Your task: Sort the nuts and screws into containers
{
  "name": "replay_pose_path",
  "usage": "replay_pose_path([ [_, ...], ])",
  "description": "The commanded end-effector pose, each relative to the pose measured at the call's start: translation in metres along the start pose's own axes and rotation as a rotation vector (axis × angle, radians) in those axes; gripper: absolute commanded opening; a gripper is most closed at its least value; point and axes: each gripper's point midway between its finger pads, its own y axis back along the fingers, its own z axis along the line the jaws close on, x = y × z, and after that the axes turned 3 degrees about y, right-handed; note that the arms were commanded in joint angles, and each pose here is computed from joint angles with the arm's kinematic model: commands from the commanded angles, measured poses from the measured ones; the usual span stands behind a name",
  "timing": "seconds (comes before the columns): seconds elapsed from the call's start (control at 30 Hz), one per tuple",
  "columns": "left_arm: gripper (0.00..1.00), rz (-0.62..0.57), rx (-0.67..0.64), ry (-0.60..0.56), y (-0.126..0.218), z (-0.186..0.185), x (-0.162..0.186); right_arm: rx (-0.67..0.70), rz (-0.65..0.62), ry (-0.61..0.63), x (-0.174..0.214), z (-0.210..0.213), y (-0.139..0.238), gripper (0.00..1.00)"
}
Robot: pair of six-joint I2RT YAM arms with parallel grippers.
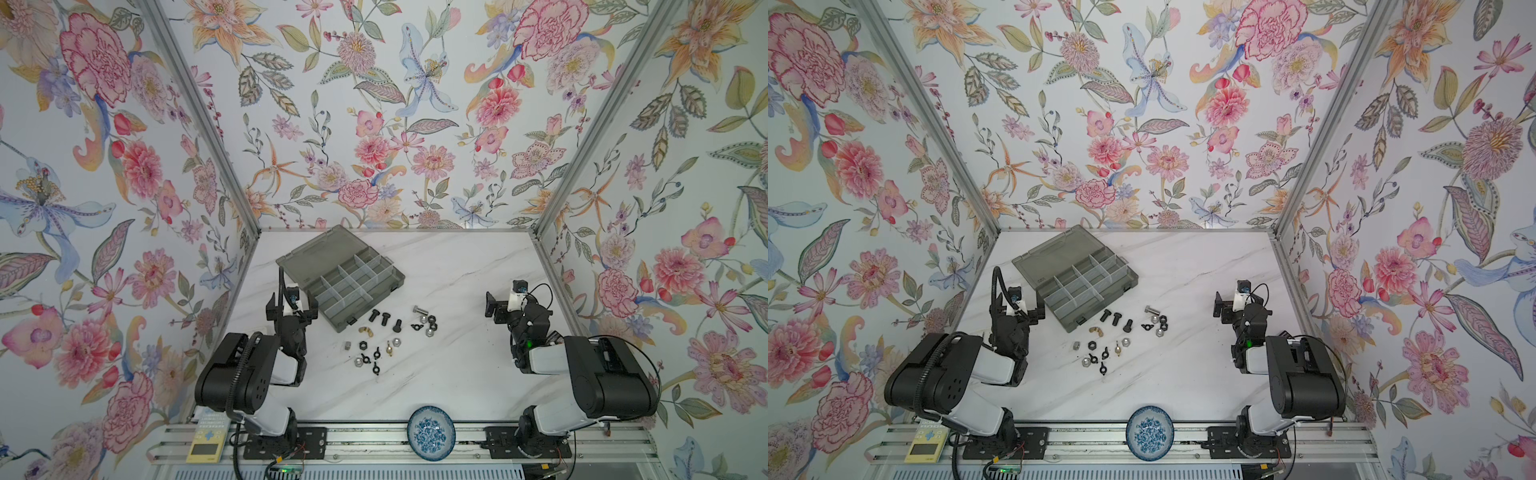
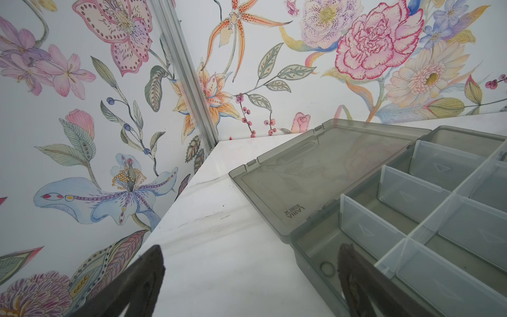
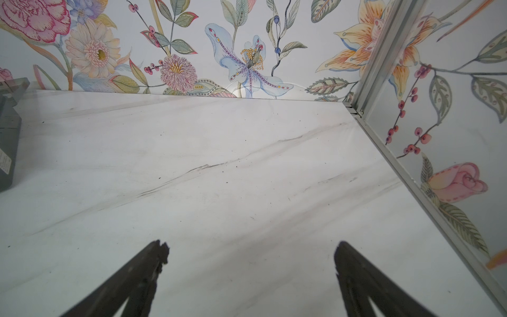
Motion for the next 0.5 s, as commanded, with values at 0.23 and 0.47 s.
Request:
replay_pose_path([
  [0.23,0.99,-0.018,-0.03,0.023,-0.0026,0.0073,-0.007,-0.005,-0.003,-0.011,0.0008,0.0016,0.0,0.99],
  [0.47,0.99,-0.019,-0.03,0.023,-0.0027,0.0073,-0.0072,-0.004,-0.003,-0.011,0.0006,0.0015,0.0,0.99],
])
